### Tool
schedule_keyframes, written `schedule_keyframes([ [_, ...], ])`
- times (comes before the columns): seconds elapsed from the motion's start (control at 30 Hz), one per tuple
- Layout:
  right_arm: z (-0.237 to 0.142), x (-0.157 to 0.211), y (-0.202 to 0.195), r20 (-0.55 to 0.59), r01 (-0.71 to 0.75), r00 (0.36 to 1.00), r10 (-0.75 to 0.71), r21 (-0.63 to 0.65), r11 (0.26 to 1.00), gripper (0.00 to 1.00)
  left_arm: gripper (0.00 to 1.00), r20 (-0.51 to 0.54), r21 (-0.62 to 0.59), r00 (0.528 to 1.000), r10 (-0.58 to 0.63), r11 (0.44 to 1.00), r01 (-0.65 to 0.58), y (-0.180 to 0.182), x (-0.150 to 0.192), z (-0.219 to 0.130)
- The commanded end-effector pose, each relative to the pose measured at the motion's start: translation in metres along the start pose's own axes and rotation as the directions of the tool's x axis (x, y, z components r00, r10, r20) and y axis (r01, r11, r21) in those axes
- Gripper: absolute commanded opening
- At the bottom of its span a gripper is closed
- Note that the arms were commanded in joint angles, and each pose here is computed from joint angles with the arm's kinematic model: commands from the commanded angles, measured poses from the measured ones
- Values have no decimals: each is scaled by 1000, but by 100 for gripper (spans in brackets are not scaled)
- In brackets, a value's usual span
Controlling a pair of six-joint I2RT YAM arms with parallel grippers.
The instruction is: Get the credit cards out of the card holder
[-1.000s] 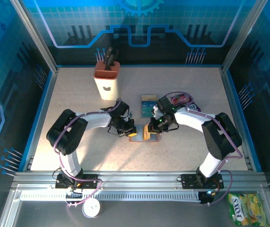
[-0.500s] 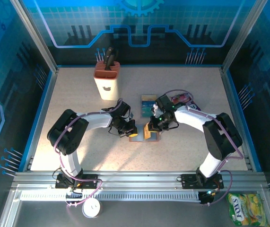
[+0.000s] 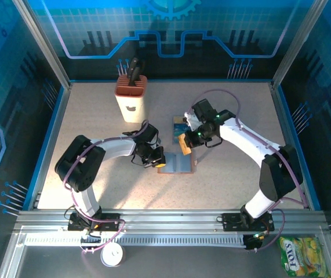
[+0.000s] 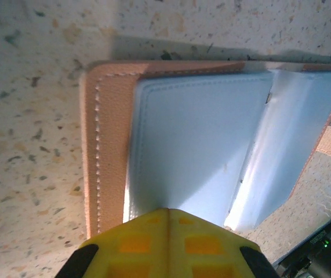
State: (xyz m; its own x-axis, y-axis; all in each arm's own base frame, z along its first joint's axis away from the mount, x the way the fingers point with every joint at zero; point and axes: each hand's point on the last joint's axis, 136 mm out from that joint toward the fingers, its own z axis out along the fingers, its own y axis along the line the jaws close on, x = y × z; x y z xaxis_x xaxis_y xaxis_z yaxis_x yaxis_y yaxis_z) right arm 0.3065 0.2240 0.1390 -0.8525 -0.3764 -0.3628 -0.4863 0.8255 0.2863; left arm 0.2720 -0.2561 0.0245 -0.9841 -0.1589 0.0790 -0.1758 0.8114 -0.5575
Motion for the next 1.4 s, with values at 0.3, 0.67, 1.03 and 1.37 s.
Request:
schedule_keyframes([
  [0.3, -17, -33, -35, -178, 649, 760, -625, 167, 742, 0, 2, 0, -31, 1000, 4, 1000, -4, 18, 10, -11],
  [0.67, -6, -75, -63, -246, 739, 670, -701, 121, 663, 0, 3, 2, -47, 1000, -11, 999, 11, 31, 15, -18],
  [1.03, 13, -112, -83, -240, 771, 633, -736, 114, 626, 0, 4, 15, -54, 999, -29, 998, 30, 40, 10, -27],
  [1.37, 36, -121, -90, -240, 784, 616, -750, 94, 613, 0, 4, 33, -47, 999, -35, 998, 36, 40, 7, -37],
])
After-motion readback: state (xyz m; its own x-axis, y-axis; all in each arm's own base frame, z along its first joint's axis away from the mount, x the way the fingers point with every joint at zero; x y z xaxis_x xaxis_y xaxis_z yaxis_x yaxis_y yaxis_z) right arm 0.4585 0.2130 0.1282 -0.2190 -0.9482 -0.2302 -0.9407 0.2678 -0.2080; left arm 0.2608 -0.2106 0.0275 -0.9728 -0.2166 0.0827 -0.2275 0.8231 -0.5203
